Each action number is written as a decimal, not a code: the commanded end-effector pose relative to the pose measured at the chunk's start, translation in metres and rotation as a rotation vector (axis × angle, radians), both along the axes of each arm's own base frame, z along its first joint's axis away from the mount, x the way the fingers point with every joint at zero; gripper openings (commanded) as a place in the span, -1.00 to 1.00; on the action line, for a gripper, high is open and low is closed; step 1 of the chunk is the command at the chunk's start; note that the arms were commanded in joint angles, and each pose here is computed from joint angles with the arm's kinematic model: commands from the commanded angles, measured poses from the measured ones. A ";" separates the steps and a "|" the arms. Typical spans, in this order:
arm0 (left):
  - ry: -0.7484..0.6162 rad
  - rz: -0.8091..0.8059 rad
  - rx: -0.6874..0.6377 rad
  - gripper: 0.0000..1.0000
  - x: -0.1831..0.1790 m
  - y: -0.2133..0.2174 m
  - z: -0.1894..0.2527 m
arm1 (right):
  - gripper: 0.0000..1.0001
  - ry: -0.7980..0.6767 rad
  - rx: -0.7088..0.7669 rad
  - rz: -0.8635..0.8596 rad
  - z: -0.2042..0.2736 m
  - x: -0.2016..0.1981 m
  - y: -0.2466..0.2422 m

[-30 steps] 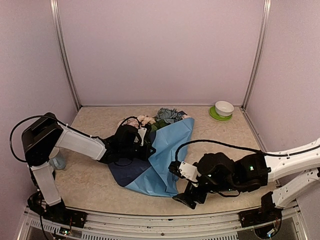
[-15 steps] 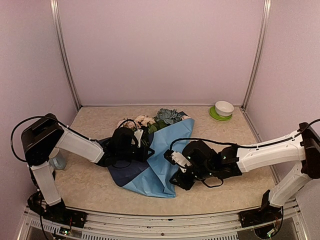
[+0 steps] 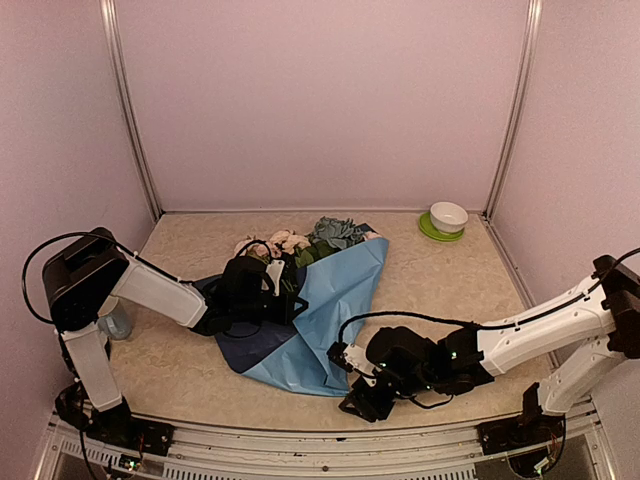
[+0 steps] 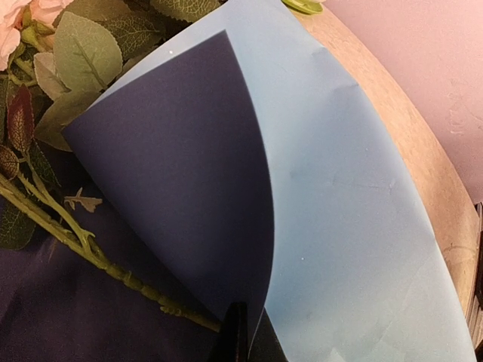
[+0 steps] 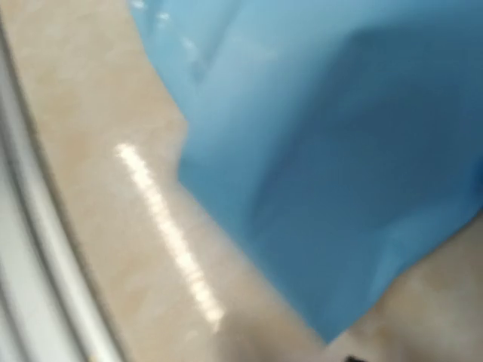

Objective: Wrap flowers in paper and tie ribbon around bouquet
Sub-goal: Pick up the 2/3-folded wrapping paper at the center of the board.

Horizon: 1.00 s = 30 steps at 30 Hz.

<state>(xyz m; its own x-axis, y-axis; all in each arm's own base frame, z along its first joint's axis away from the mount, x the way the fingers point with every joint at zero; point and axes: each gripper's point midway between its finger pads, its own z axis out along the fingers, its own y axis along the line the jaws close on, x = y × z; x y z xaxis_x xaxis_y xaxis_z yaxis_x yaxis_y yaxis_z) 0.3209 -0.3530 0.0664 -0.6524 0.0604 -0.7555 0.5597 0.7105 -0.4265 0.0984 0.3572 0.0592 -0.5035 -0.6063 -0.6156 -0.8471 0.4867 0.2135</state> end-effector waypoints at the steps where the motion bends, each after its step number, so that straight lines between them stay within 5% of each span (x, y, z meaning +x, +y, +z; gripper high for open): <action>1: 0.001 -0.005 -0.011 -1.00 -0.002 0.003 0.003 | -0.02 -0.117 -0.053 -0.089 -0.004 0.029 0.008; 11: -0.004 -0.013 -0.006 -1.00 -0.002 0.002 0.006 | -0.35 -0.161 -0.113 -0.102 -0.027 0.038 0.006; 16: -0.012 -0.012 -0.014 -1.00 -0.002 0.003 0.012 | -0.98 -0.216 -0.132 -0.180 -0.025 0.052 -0.003; 30: -0.039 -0.012 -0.025 -1.00 0.008 0.006 0.029 | -1.00 -0.200 -0.475 -0.329 -0.050 0.024 -0.085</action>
<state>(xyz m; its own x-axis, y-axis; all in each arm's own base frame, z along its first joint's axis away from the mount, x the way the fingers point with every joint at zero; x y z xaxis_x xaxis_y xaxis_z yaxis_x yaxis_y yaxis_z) 0.3268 -0.3470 0.0893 -0.6312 0.0404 -0.7745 0.5716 0.6992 -0.4294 0.1360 0.3159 0.0201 -0.5466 -0.6340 -0.5471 -0.6846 0.7146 -0.1442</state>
